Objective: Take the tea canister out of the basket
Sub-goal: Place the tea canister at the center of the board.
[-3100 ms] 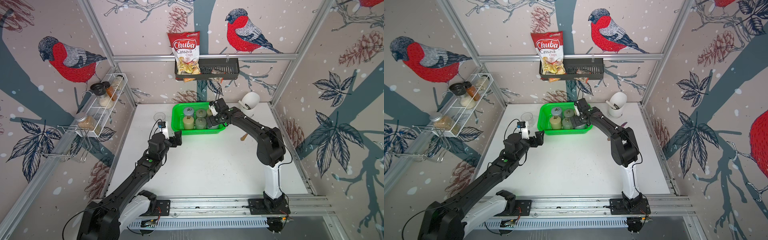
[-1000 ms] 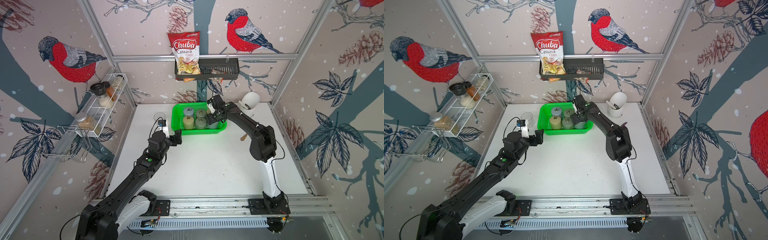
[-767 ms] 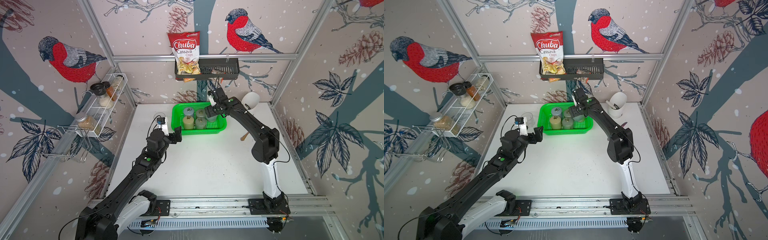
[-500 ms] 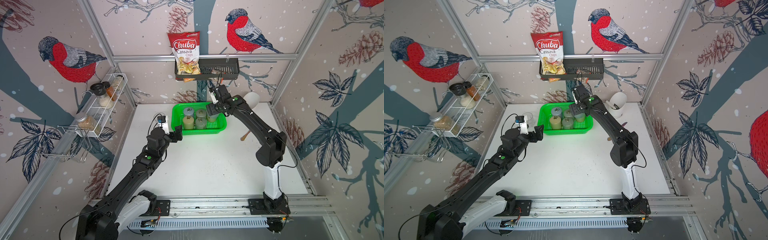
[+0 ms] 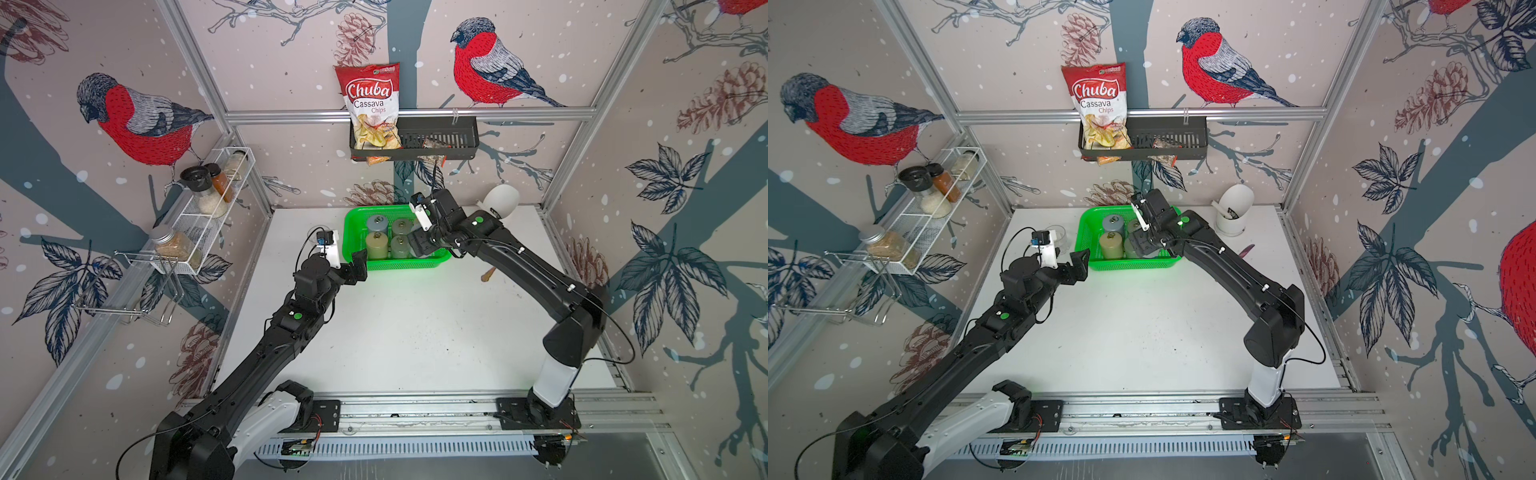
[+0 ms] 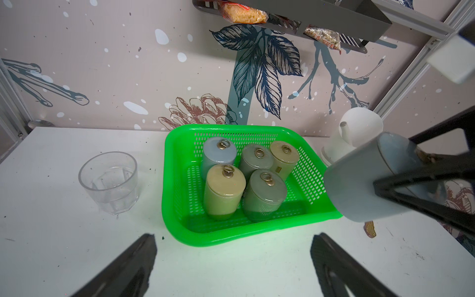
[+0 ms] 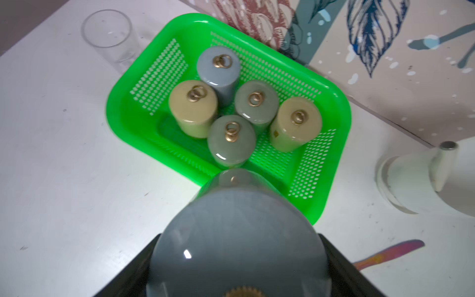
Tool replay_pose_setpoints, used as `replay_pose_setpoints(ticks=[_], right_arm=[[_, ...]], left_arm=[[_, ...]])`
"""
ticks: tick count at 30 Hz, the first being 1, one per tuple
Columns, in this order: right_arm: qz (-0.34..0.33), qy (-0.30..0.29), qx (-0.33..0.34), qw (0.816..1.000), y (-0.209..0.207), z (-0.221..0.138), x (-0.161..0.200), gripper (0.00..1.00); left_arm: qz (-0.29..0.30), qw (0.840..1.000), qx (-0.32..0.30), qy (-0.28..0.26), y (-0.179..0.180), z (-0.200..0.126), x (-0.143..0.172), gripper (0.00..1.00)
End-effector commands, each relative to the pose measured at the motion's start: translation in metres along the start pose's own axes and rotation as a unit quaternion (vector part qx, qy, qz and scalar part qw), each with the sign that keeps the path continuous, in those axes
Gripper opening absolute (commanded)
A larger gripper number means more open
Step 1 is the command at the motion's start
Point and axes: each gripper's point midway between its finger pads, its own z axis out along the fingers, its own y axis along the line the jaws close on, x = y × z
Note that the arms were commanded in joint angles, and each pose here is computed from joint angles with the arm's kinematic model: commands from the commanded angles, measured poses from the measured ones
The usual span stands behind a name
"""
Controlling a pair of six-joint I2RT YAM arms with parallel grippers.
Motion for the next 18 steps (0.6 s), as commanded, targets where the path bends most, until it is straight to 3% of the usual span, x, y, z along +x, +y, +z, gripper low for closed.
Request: replay_pose_setpoints(ticks=[1,12,18], right_arm=[[-0.03,-0.039,-0.048,0.998,0.04,-0.001,-0.012,0.16],[-0.055,0.016,-0.134,0.989,0.136,0.063,0.028,0.15],[-0.057,0.037,-0.118,0.991,0.157,0.111,0.037,0.15]], left_arm=[[0.002,1.0,-0.004,-0.003,0.001,-0.001,-0.002,0.98],[-0.054,0.987,-0.148,0.0,0.06,-0.027,-0.017,0.98],[-0.108,0.983,-0.145,-0.008,0.084,-0.047,-0.031,0.98]])
